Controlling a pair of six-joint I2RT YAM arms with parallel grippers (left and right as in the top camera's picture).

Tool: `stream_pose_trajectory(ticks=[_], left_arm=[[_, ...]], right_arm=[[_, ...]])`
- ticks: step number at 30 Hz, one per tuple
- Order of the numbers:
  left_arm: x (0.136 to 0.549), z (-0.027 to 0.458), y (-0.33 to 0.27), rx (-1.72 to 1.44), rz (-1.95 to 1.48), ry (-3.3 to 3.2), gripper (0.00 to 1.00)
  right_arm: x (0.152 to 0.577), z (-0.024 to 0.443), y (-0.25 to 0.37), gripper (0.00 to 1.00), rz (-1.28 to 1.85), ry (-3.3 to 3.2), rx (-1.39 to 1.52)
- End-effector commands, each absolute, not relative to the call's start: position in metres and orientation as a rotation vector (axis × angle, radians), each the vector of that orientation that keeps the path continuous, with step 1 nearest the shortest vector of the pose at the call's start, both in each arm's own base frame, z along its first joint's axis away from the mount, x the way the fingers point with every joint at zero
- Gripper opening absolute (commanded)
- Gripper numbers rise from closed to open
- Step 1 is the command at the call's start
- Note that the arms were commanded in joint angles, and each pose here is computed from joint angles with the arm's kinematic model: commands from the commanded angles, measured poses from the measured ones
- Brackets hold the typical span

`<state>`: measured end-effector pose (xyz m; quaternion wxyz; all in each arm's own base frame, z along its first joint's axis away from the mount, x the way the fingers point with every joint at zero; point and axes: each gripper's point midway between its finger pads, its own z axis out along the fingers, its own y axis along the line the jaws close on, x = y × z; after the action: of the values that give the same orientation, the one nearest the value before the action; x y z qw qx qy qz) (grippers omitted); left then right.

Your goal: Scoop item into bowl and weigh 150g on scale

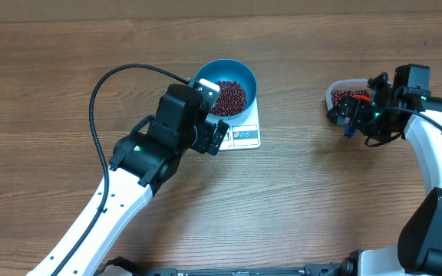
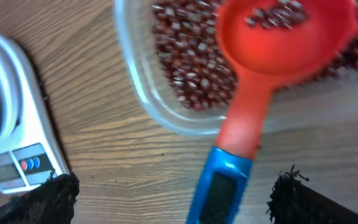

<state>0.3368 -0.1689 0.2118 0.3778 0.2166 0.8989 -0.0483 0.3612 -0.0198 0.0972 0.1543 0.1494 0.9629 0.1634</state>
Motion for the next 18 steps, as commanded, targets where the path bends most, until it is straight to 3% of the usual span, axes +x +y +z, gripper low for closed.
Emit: stream_pose_trajectory(ticks=[1, 18], left_arm=[[0.335, 0.220, -0.169, 0.559, -0.135, 2.276, 1.00], [0.335, 0.220, -0.169, 0.559, -0.135, 2.276, 1.00]], right_arm=[[0.360, 0.094, -0.031, 1.00, 0.404, 2.759, 0.580], [0.337, 0.076, -0.042, 1.00, 0.277, 2.837, 0.663]])
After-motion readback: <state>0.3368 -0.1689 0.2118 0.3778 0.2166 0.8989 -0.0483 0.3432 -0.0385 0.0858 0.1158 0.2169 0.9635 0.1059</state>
